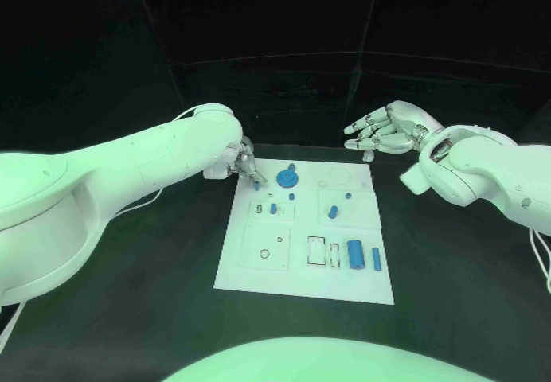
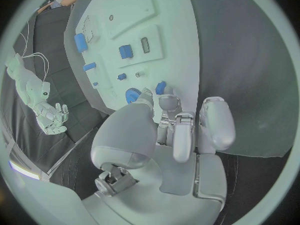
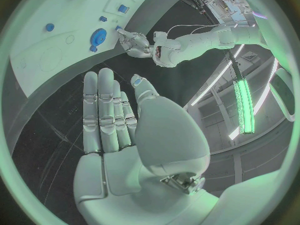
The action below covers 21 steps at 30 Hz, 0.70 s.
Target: Assemble the parts on the task board
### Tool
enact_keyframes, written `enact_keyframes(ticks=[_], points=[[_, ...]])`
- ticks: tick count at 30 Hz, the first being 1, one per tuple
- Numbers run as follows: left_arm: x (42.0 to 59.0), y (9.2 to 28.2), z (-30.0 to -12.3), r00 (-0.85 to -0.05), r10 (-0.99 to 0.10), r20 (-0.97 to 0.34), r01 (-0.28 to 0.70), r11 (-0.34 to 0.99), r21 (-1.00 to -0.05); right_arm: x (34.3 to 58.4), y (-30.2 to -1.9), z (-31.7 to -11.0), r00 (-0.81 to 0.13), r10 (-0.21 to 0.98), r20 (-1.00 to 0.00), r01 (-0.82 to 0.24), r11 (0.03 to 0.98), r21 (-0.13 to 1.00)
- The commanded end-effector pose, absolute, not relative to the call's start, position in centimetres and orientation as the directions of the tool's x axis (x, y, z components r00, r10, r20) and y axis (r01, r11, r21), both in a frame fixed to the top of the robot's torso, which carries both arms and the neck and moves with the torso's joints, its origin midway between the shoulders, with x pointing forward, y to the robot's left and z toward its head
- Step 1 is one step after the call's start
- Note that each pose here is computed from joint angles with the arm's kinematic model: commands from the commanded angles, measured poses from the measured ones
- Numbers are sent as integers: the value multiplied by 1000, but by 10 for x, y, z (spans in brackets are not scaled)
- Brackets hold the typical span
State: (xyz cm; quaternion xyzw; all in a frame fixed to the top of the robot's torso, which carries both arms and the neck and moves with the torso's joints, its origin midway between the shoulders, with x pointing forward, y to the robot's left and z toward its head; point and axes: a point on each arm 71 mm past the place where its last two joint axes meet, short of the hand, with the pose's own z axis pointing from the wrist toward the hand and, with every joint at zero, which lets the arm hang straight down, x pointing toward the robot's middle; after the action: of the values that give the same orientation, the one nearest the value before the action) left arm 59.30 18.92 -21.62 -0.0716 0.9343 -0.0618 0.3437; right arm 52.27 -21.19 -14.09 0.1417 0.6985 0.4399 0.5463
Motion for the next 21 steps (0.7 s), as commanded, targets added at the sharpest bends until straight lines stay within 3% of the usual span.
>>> enact_keyframes(ticks=[1, 21], points=[[593, 189, -216, -759, -165, -630, -79, 983, -164, 523, -211, -139, -365, 680, -636, -292, 565, 772], [594, 187, -216, -758, -166, -630, -70, 982, -175, 523, -210, -139, -365, 680, -636, -293, 565, 772]])
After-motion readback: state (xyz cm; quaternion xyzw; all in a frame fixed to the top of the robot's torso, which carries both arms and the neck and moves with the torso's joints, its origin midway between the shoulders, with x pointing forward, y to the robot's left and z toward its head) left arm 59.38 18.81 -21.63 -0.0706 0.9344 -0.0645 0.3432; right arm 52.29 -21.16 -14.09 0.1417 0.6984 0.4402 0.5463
